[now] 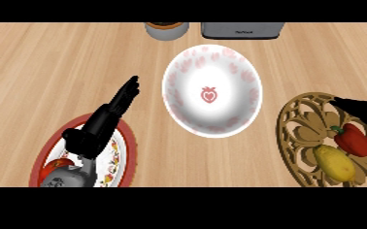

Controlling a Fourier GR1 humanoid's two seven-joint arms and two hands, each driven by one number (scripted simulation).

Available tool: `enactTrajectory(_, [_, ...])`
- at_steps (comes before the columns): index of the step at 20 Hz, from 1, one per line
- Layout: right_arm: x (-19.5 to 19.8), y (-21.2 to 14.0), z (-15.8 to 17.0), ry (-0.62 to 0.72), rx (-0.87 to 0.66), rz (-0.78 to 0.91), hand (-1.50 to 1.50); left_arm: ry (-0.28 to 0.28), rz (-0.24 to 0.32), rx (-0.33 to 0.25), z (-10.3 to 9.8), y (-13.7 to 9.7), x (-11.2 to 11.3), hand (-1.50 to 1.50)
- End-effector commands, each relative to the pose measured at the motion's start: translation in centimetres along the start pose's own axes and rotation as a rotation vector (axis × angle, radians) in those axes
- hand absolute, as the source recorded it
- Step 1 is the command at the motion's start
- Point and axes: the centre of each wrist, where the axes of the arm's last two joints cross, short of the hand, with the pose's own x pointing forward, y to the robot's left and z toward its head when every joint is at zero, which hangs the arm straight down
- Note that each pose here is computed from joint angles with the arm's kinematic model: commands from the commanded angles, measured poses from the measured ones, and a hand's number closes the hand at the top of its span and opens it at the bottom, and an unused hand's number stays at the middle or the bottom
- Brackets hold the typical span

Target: Pick the bell pepper from the placemat and place it in the bowl

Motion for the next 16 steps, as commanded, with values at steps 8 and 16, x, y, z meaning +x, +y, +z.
enactTrajectory(8, [-0.1,3.4,-2.7,-0.050,0.017,-0.045,-1.50,-0.002,-0.008,-0.005,-1.1,-0.6,0.7,0.00])
enactTrajectory(16, [-0.3,1.6,-3.5,-0.126,-0.131,-0.029,1.50,-0.002,-0.003,0.000,0.1,1.2,-0.3,0.00])
